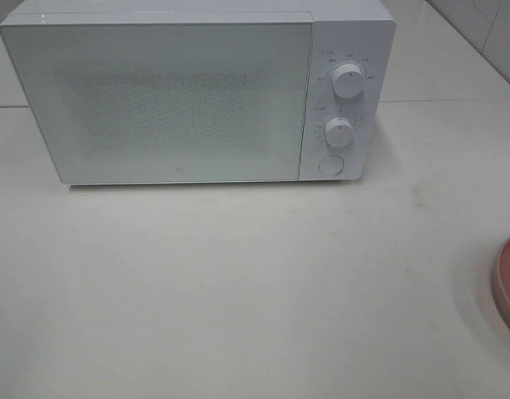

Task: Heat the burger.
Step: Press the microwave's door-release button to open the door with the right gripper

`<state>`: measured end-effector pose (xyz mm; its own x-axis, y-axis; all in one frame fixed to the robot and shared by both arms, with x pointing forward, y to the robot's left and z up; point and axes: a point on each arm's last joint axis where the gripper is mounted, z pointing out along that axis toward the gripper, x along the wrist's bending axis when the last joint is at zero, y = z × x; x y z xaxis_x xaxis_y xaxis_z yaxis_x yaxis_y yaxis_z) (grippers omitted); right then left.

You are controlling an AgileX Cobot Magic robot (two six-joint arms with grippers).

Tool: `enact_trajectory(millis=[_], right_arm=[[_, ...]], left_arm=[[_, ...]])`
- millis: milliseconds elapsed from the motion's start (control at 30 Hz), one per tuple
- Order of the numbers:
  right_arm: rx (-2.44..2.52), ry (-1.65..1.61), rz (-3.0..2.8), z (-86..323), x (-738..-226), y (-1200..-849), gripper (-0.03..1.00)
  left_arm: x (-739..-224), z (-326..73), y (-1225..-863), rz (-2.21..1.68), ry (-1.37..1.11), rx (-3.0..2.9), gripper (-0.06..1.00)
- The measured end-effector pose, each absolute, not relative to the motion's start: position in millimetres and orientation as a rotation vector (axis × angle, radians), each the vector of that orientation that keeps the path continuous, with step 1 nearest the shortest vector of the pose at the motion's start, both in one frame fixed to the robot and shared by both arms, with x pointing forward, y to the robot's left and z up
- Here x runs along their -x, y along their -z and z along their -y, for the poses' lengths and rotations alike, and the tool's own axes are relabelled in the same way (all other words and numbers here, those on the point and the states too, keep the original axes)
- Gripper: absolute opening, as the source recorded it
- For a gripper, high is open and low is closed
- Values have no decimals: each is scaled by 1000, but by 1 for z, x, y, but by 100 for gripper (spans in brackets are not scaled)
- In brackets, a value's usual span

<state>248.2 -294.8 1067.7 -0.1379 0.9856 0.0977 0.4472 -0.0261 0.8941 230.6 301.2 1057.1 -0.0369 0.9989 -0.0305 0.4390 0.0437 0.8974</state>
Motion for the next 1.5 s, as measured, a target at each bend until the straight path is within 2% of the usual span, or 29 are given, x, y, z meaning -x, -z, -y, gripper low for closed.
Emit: enact_trajectory(millis=[767,1500], right_arm=[[-1495,-1154,-1594,282,-332,-1083,75],[-1500,-1171,-1560,270,-413,-1065,75]], left_arm=[[-231,-301,-1057,-1577,-951,-1491,98],[-231,-301,-1057,-1577,-951,-1491,98]])
